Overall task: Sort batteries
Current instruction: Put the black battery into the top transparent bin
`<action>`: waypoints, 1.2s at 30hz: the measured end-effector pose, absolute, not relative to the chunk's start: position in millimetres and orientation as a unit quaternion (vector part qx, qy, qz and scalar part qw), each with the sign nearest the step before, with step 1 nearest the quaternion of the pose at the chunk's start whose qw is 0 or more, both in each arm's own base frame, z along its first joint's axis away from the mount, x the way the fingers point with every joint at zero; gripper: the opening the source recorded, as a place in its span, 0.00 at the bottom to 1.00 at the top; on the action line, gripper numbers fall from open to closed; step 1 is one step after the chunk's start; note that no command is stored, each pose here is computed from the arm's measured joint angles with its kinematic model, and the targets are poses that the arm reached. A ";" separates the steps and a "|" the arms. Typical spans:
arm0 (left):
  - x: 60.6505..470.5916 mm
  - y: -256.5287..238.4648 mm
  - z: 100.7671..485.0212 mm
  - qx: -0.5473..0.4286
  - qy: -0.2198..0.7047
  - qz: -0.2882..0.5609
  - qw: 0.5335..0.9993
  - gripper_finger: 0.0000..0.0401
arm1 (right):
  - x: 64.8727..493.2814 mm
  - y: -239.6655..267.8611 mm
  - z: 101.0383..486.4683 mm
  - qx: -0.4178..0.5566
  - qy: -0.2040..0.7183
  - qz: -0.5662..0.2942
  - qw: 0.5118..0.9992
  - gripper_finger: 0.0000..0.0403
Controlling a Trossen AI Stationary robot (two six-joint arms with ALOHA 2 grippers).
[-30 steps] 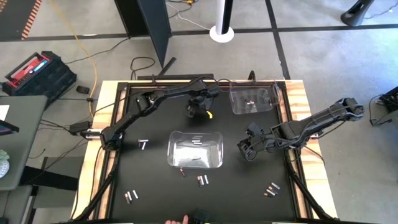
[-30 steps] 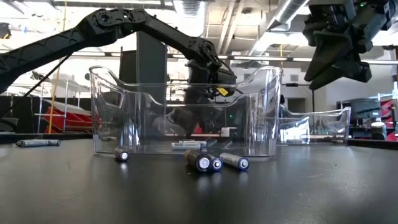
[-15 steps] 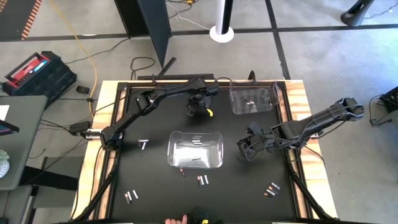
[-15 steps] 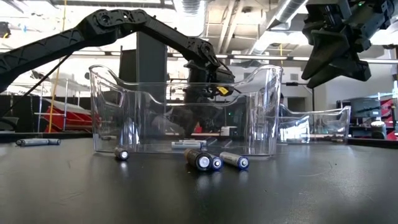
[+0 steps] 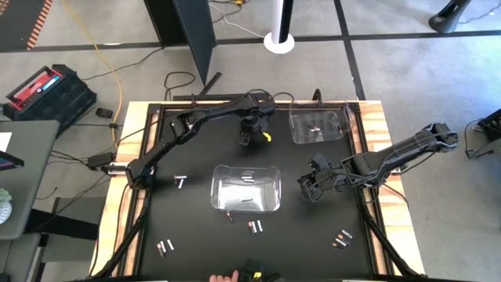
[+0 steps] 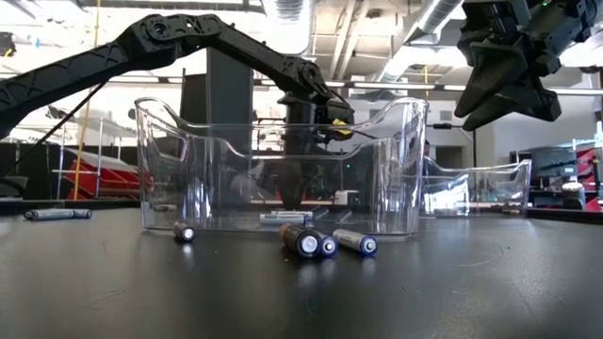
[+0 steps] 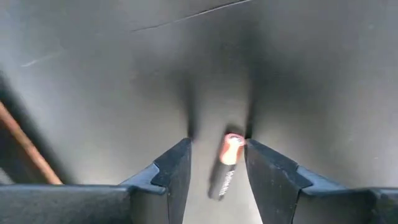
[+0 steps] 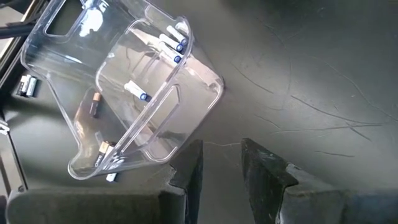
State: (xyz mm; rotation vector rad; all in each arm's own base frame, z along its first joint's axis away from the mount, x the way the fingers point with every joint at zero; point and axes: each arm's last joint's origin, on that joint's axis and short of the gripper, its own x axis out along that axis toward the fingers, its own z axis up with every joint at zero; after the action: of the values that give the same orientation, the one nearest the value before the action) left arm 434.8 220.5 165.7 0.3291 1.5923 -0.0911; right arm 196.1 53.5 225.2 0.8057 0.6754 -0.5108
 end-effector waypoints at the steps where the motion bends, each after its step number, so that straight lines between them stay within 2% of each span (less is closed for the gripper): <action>1: 434.1 221.5 165.7 0.138 0.709 -0.041 0.690 0.36 | 196.1 53.5 225.2 0.380 0.319 -0.241 0.834 0.32; 12: 433.1 224.0 165.6 0.120 0.702 -0.046 0.701 0.35 | 196.2 53.6 225.4 0.381 0.318 -0.241 0.834 0.32; 27: 433.1 227.6 166.0 0.136 0.706 -0.023 0.694 0.20 | 196.6 53.7 225.7 0.386 0.315 -0.240 0.833 0.32; 36: 432.8 229.6 166.1 0.136 0.705 -0.020 0.696 0.14 | 197.0 53.8 226.0 0.388 0.313 -0.239 0.833 0.32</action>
State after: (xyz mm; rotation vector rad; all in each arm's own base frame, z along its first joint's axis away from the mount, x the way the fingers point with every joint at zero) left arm 432.8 229.6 166.1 0.3030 1.5721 -0.0446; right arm 197.0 53.8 226.0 0.8215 0.6631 -0.5073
